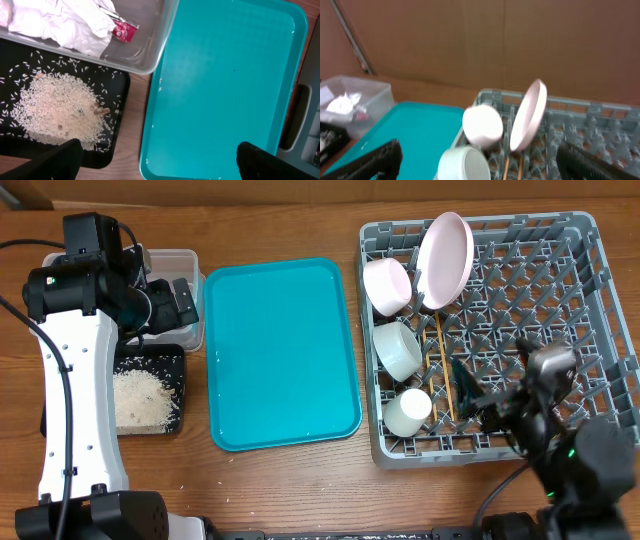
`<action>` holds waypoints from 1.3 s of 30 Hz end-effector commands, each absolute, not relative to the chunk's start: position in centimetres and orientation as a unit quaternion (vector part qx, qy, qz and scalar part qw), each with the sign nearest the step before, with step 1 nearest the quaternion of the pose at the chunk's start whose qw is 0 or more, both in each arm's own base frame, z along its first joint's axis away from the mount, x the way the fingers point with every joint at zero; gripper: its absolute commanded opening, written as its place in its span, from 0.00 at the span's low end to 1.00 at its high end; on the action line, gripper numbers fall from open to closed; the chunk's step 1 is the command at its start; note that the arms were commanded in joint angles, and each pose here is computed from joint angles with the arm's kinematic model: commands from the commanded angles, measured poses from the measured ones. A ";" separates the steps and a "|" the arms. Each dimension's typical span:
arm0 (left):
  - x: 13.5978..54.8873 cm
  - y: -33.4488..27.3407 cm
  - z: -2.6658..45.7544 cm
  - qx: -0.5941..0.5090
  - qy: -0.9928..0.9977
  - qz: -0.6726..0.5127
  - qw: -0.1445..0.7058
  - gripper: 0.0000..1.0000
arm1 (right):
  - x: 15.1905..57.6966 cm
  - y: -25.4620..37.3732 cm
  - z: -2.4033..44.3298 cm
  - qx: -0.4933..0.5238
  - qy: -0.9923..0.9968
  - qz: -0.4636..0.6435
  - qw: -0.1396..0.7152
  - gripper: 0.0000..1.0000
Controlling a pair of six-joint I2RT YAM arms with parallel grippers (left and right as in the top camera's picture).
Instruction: Sort waste into correct bins and load items into the dishwasher
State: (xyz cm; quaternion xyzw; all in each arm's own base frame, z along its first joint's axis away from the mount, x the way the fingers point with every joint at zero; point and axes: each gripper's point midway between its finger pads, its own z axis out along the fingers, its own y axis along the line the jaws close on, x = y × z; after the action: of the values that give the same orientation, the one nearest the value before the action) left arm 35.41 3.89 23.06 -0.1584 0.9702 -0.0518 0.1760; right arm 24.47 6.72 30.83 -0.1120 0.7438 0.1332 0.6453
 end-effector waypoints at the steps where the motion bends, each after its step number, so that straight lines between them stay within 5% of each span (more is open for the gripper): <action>1: 35.6 3.9 24.0 -0.157 0.968 -0.052 0.190 1.00 | 23.8 6.4 28.7 -0.108 0.718 0.133 0.675 1.00; 18: 35.6 3.9 24.0 -0.156 0.968 -0.052 0.191 1.00 | 23.9 4.8 21.5 -0.046 0.662 0.133 0.736 1.00; 39: 35.6 3.9 24.0 -0.156 0.968 -0.052 0.190 1.00 | 24.2 4.2 17.3 -0.031 0.710 0.120 0.693 1.00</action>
State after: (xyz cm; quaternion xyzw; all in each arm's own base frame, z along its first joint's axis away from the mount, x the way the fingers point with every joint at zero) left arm 35.42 3.89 23.06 -0.1584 0.9702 -0.0516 0.1762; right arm 24.18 4.55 17.45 -0.0376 0.7115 0.1236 0.6907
